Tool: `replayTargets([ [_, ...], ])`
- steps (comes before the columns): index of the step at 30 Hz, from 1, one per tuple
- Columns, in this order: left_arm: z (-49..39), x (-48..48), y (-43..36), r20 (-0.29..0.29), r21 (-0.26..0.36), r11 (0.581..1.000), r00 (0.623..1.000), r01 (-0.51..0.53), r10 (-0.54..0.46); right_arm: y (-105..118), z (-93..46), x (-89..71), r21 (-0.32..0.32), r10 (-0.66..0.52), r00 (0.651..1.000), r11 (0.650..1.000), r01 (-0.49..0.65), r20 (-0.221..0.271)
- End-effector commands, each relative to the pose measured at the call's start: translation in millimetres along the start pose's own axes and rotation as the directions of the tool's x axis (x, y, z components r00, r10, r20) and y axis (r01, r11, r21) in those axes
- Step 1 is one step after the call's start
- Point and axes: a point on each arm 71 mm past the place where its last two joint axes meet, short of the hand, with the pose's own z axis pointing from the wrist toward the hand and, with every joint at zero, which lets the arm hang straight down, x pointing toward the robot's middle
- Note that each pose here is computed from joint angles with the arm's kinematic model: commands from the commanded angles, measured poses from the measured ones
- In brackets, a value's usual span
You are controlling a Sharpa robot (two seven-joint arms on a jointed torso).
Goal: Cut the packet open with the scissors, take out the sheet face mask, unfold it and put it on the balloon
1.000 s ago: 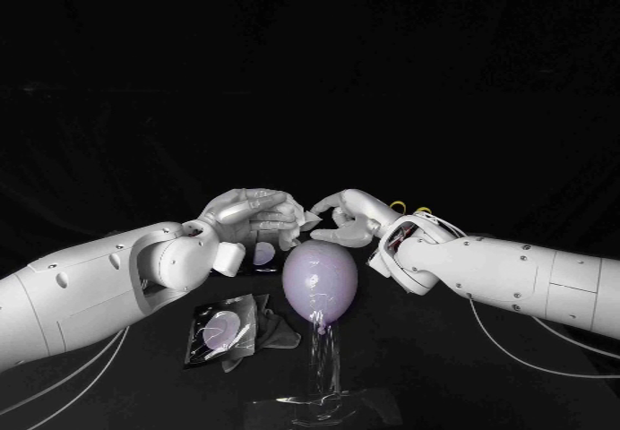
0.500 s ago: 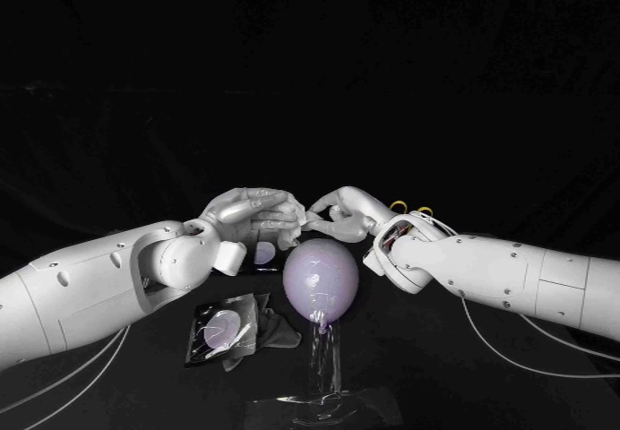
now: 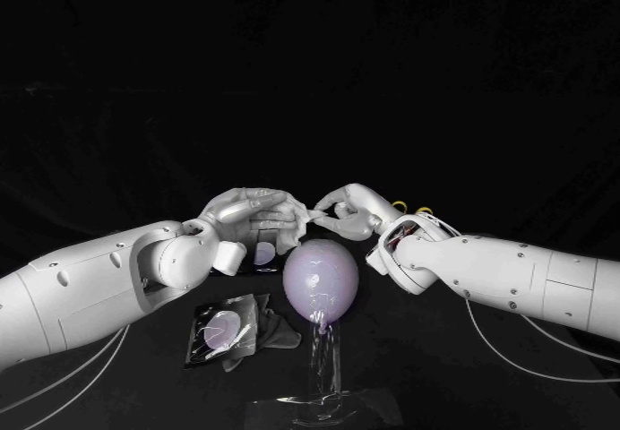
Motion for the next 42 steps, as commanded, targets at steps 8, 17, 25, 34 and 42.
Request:
replayTargets([
  [8,2.0,-2.7,-6.1,0.017,0.029,1.000,1.000,-0.004,0.004,-0.2,-3.4,-16.5,-0.027,-0.059,0.996,0.998,0.061,0.068],
  [17,7.1,-4.9,-23.7,0.035,0.057,0.998,0.999,-0.026,0.024,4.5,4.3,-39.9,-0.036,-0.125,0.987,0.991,0.129,0.099],
  [25,14.4,-3.9,-41.3,0.042,0.082,0.995,0.998,-0.047,0.044,10.7,15.9,-55.4,-0.022,-0.200,0.977,0.979,0.202,0.068],
  [34,24.0,-10.6,-57.1,0.072,0.105,0.992,0.995,-0.073,0.066,17.5,28.7,-74.9,0.002,-0.336,0.940,0.942,0.337,0.060],
  [42,29.1,-19.2,-66.6,0.105,0.113,0.989,0.991,-0.098,0.086,24.4,39.4,-91.8,0.042,-0.451,0.890,0.892,0.449,0.060],
])
